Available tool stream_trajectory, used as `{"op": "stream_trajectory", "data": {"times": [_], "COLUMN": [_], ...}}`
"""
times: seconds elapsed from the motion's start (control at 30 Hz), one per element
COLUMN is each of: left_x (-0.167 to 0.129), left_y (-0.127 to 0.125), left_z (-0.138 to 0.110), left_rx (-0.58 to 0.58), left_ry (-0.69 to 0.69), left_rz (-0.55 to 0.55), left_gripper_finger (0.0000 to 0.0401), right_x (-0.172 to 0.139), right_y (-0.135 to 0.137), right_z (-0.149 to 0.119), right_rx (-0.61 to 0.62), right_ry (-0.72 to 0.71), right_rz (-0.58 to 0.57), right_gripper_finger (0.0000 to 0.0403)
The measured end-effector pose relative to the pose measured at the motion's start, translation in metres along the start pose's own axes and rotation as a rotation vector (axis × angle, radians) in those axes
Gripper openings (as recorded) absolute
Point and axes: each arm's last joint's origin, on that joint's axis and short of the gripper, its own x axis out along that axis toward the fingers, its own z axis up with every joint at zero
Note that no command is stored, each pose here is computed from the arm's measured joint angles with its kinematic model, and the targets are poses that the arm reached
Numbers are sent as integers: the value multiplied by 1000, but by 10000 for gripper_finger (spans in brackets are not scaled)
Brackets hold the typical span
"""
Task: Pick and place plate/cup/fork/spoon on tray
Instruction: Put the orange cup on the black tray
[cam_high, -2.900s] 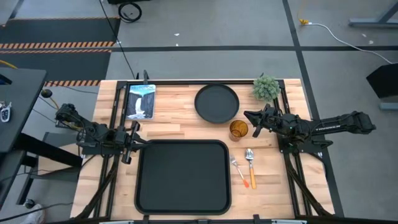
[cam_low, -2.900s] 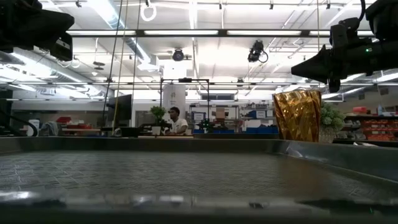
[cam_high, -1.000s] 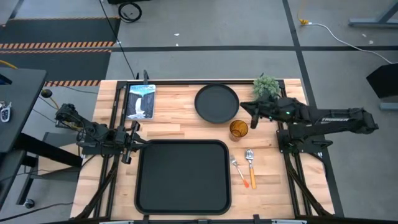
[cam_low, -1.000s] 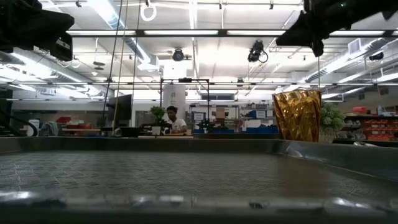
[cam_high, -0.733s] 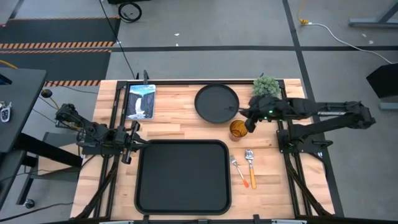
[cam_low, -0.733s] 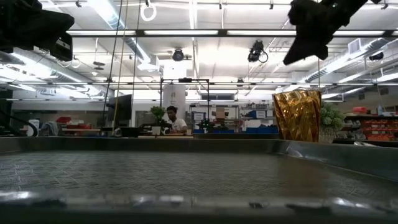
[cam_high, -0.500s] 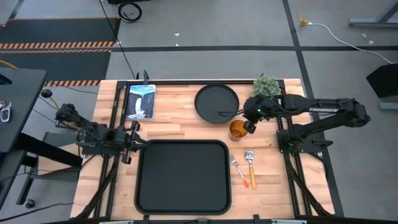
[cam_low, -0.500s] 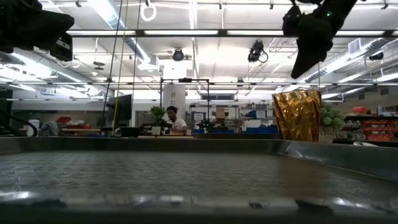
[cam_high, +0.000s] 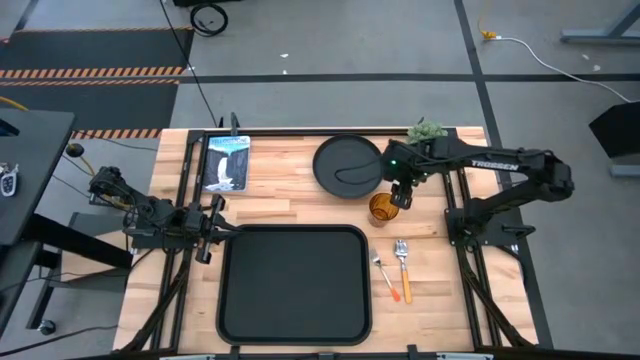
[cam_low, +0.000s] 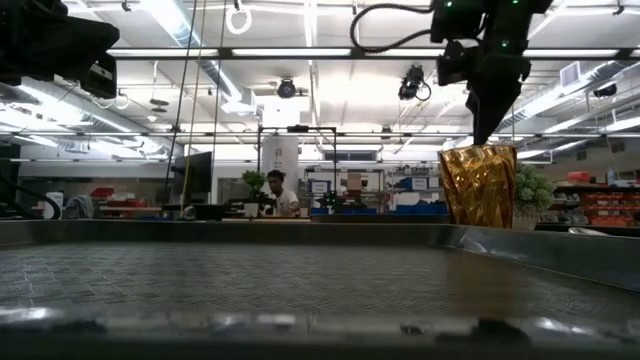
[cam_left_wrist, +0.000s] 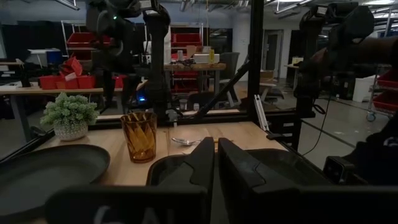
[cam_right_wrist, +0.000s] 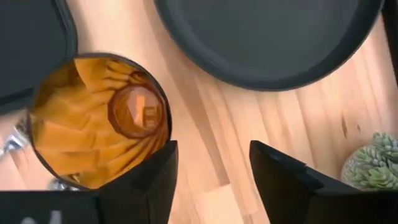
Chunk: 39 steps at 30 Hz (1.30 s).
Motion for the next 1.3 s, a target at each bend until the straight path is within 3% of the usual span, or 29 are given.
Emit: {"op": "stream_trajectory", "data": {"times": [0.17, 0.43, 0.73, 1.3], "left_x": [0, 0, 0, 0], "left_y": [0, 0, 0, 0], "left_z": [0, 0, 0, 0], "left_rx": [0, 0, 0, 0], "left_ry": [0, 0, 0, 1], "left_rz": [0, 0, 0, 0], "left_gripper_finger": [30, 29, 29, 29], "right_x": [5, 8, 20, 51], "right_y": [-2, 4, 23, 20], "right_z": [15, 42, 47, 37], "right_rx": [15, 11, -65, -47], "right_ry": [91, 195, 205, 202], "right_rz": [89, 125, 83, 80], "right_gripper_finger": [227, 224, 218, 178]}}
